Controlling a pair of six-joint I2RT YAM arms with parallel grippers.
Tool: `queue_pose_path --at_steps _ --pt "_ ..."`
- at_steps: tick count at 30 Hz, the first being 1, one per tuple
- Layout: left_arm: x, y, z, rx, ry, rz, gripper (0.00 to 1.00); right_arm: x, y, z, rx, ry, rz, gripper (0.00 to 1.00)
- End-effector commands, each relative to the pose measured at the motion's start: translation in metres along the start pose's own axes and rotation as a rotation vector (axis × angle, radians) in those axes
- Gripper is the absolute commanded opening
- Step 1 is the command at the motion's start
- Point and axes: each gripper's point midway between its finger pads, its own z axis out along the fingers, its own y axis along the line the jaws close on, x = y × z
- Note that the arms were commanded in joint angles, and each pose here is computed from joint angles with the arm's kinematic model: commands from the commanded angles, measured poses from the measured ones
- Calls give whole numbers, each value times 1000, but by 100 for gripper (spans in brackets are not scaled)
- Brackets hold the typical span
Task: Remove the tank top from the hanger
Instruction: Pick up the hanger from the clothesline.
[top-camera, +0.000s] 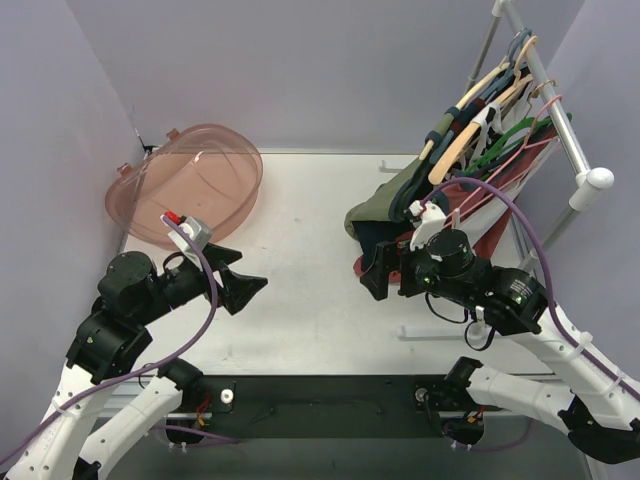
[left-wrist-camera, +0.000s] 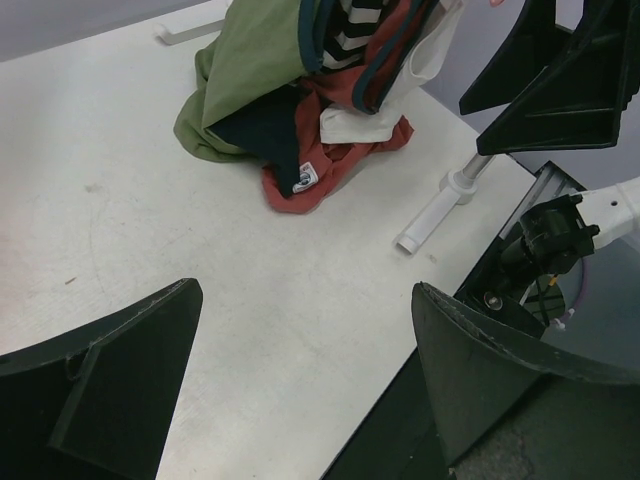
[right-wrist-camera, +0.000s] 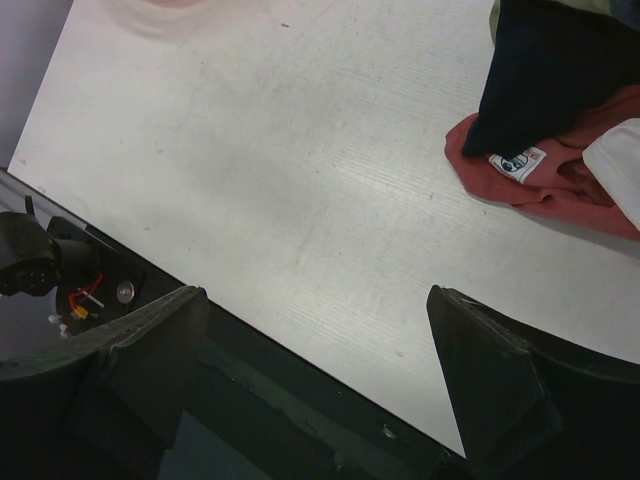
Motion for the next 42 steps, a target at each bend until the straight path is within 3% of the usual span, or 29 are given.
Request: queue_pose_path --at_steps 1,9,15,21,26,27,30,37,42 --pt "-11 -7 -8 20 -26 46 97 -13 1 -4 14 -34 8 98" --pt "-6 -5 -13 11 -23 76 97 -38 -18 -13 127 -120 -59 93" --pt "-4 0 -18 -24 -29 95 97 -99 -3 -33 130 -234 -185 86" --pt "0 3 -23 -44 -15 110 97 -174 -46 -75 492 -447 -202 77" --pt "6 6 -27 -60 -4 116 97 -204 -70 -94 750 -507 -274 71" --pt "6 6 -27 -59 -5 115 97 -213 -85 -107 907 -517 -297 68" --pt "6 6 -25 -57 -7 106 97 -228 -104 -124 1139 -522 -301 65" --pt "8 3 -21 -34 6 86 97 -241 -138 -142 1323 -552 -193 62" --pt "9 4 -21 -40 17 89 97 -244 -150 -137 1356 -550 -193 57"
